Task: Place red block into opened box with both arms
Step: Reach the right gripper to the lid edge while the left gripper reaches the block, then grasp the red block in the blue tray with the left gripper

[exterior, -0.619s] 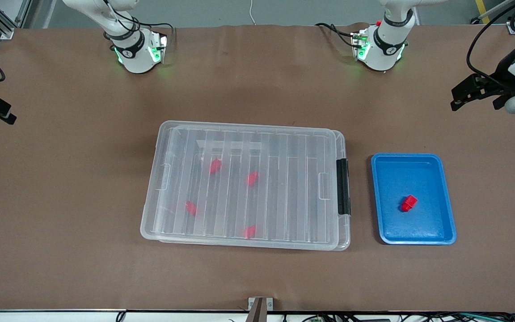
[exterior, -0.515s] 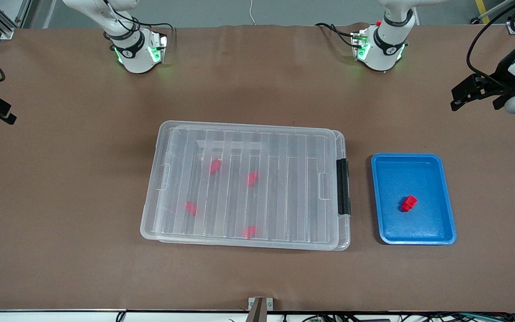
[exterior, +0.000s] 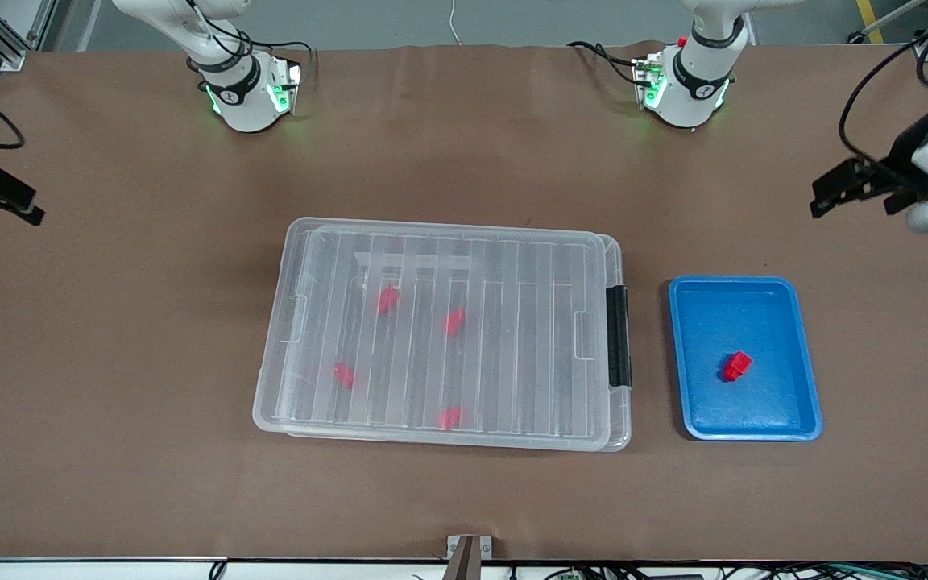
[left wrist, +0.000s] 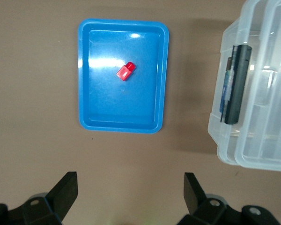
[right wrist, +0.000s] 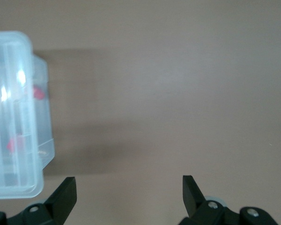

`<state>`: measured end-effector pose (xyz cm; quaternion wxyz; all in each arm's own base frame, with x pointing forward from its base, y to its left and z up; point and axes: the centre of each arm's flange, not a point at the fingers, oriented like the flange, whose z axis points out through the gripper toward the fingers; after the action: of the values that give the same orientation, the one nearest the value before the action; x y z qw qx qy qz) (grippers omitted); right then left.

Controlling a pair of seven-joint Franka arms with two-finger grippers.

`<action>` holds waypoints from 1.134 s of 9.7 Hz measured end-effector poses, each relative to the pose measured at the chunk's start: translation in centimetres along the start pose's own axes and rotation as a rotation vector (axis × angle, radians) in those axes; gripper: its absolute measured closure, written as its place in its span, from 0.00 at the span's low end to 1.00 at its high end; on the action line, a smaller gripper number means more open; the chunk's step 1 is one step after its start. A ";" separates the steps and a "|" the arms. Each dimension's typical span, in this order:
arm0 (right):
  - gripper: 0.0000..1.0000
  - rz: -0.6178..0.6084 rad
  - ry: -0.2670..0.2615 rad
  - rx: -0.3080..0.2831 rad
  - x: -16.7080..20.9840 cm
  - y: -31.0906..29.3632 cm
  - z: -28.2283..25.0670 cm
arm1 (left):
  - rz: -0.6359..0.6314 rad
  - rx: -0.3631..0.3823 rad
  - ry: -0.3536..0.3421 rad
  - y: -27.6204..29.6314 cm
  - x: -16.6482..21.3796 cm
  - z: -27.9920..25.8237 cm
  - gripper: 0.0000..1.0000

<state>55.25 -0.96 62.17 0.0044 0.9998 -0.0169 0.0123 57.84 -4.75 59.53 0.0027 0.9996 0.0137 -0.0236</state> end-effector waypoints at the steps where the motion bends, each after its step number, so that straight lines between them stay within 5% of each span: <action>1: 0.00 -0.024 0.000 0.002 1.3 -4.7 2.4 | -0.002 0.017 -0.010 -0.6 2.8 3.9 0.00; 6: 0.00 0.062 -0.016 0.040 6.9 -19.6 21.0 | 0.022 0.041 -0.043 -1.2 10.2 22.8 0.00; 11: 0.00 0.048 -0.023 0.026 7.0 -20.2 26.4 | 0.041 0.012 -0.080 -1.7 11.6 33.3 0.01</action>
<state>63.52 18.71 35.76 -0.0094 0.9991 -0.0410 0.0010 67.81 -2.92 25.71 -0.0023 0.9979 -0.0071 -0.0638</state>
